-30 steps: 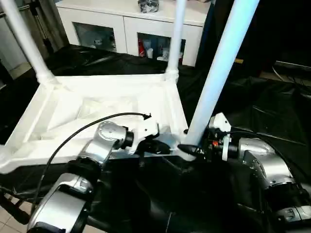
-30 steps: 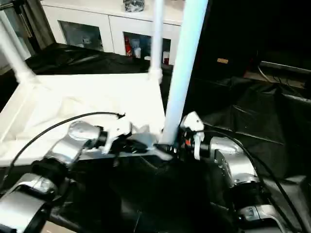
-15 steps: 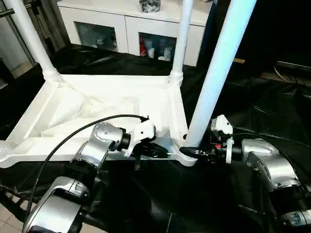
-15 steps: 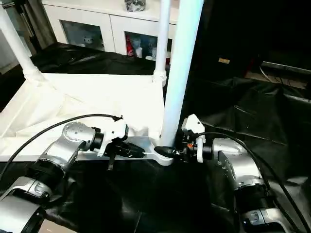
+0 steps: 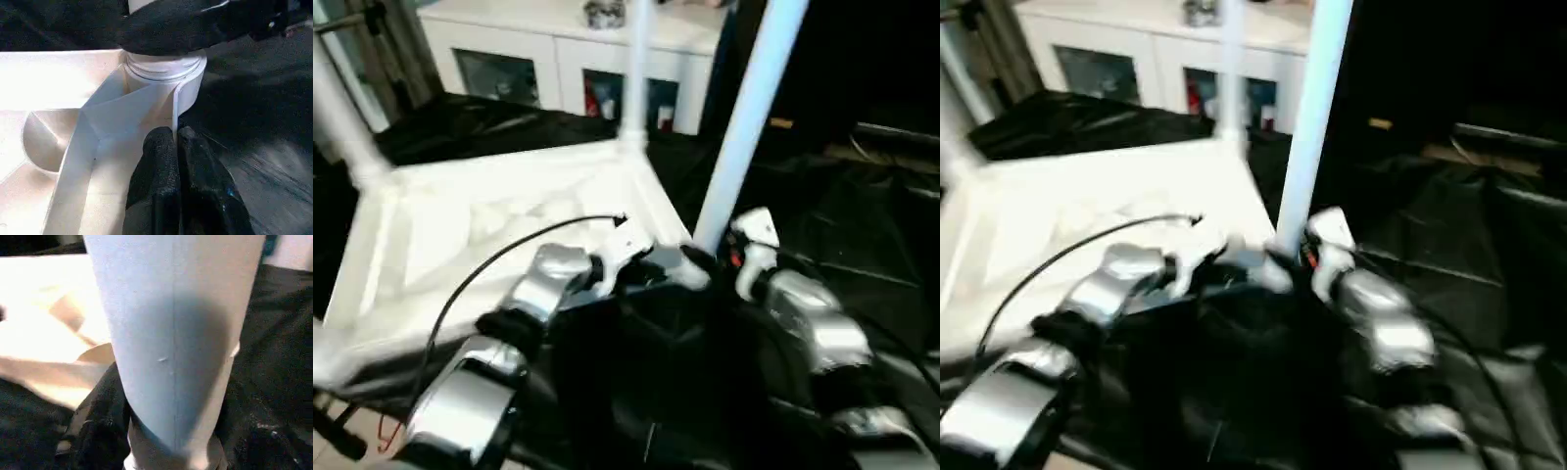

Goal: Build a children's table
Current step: Rotate leg to tighten

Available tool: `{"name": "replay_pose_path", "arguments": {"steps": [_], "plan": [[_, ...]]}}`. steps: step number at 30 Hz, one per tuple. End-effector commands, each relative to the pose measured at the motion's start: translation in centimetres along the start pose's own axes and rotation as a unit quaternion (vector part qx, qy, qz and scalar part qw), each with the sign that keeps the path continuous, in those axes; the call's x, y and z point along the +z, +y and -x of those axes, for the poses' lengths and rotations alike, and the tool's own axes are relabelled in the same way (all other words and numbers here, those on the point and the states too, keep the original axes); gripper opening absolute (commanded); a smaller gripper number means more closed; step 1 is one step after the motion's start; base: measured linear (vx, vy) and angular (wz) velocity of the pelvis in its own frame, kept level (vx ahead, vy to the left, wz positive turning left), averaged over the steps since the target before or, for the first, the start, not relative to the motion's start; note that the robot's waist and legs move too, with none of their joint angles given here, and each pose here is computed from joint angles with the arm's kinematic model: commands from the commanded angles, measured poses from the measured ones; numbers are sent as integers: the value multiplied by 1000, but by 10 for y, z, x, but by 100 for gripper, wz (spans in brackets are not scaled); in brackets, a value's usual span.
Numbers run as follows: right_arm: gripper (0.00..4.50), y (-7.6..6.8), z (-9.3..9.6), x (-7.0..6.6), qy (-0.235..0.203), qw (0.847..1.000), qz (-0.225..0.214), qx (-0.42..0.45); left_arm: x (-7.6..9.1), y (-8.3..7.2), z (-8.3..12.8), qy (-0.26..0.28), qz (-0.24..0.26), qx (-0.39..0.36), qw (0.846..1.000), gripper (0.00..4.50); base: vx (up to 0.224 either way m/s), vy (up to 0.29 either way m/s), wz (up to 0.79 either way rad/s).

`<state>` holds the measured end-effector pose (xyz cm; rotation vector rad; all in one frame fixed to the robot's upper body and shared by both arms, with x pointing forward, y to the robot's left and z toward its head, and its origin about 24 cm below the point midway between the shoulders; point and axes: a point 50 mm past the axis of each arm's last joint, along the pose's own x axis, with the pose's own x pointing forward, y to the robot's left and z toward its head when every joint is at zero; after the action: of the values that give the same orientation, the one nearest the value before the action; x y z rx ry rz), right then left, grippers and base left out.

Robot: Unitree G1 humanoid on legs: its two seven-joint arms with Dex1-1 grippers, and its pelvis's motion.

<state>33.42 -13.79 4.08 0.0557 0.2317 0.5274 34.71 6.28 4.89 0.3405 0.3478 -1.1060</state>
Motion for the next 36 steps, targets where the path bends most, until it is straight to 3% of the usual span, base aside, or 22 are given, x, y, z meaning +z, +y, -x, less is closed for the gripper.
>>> {"name": "replay_pose_path", "arguments": {"steps": [1,2,3,6,11,15,24,30,36], "plan": [[201,32,-8,-37,71,996,-33,48,31,7,-5,-51,-15,41,998,0,0,0,0],[201,41,-13,-33,58,996,-22,67,32,5,-7,-51,-20,34,998,0,0,0,0],[256,41,-13,-33,57,996,-23,69,32,4,-7,-51,-20,34,998,0,0,0,0],[276,46,-15,-29,43,994,-29,91,30,3,-8,-50,-24,25,998,0,0,0,0],[323,38,-8,-25,42,992,-7,120,23,1,-3,-46,-31,-4,998,0,0,0,0],[323,29,3,-22,42,986,10,164,16,-1,4,-43,-42,-39,997,0,0,0,0],[323,8,38,-13,66,955,49,287,1,-8,31,-45,-68,-159,984,0,0,0,0],[323,4,55,-16,102,933,60,341,-7,-8,45,-32,-72,-193,978,0,0,0,0],[288,4,59,-16,112,927,55,354,-10,-7,51,-22,-72,-206,976,0,0,0,0]]}}
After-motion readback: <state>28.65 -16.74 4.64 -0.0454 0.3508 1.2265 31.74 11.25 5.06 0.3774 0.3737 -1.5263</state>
